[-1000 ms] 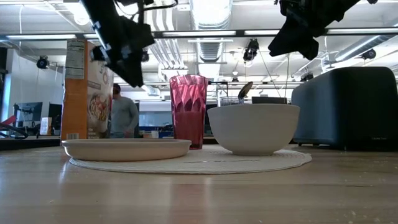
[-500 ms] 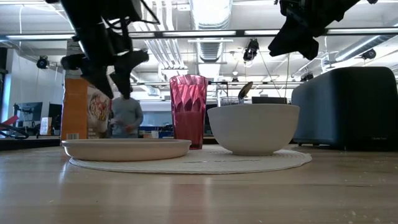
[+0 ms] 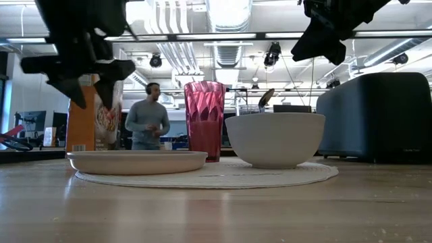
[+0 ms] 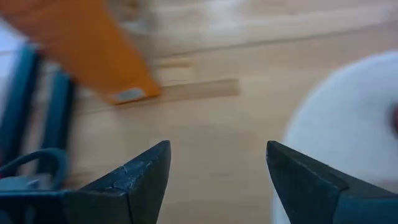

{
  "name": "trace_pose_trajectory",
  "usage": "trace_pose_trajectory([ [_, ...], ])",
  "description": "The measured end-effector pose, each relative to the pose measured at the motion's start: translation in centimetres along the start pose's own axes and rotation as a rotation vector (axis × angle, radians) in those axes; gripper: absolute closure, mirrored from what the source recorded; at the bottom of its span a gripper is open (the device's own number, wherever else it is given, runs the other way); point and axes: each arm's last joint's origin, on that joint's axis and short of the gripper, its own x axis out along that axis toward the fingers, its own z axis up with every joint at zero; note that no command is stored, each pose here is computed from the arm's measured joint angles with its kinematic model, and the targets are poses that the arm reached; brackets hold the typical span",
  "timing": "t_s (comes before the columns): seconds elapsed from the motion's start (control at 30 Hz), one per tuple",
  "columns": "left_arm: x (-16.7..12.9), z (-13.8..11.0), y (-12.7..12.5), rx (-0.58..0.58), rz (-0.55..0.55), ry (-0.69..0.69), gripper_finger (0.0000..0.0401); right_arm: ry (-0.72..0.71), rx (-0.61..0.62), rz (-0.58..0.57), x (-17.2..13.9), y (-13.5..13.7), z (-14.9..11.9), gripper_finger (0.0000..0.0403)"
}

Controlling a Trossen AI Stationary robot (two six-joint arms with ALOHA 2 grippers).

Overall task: Arrange a breakfast setting
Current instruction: Pour the cereal from the cereal box into the white bowl

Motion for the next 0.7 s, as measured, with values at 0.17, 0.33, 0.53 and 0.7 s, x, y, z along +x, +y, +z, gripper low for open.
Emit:
trace_pose_trajectory([
  [0.17, -0.1, -0.3, 1.0, -0.064, 0.107, -0.032, 0.0148, 0.0, 0.0, 0.0, 0.0, 0.0, 0.0, 0.0321],
  [0.33, 0.2, -0.4, 1.5, -0.116, 0.201, -0.074, 0.0135, 0.0, 0.0, 0.0, 0.0, 0.0, 0.0, 0.0321],
  [0.53, 0.5, -0.6, 1.9, -0.121, 0.315, -0.134, 0.01, 0.0, 0.0, 0.0, 0.0, 0.0, 0.0, 0.0321],
  [0.7, 1.8, -0.7, 2.7, -0.113, 0.352, -0.17, 0.0078, 0.0, 0.0, 0.0, 0.0, 0.0, 0.0, 0.0321],
])
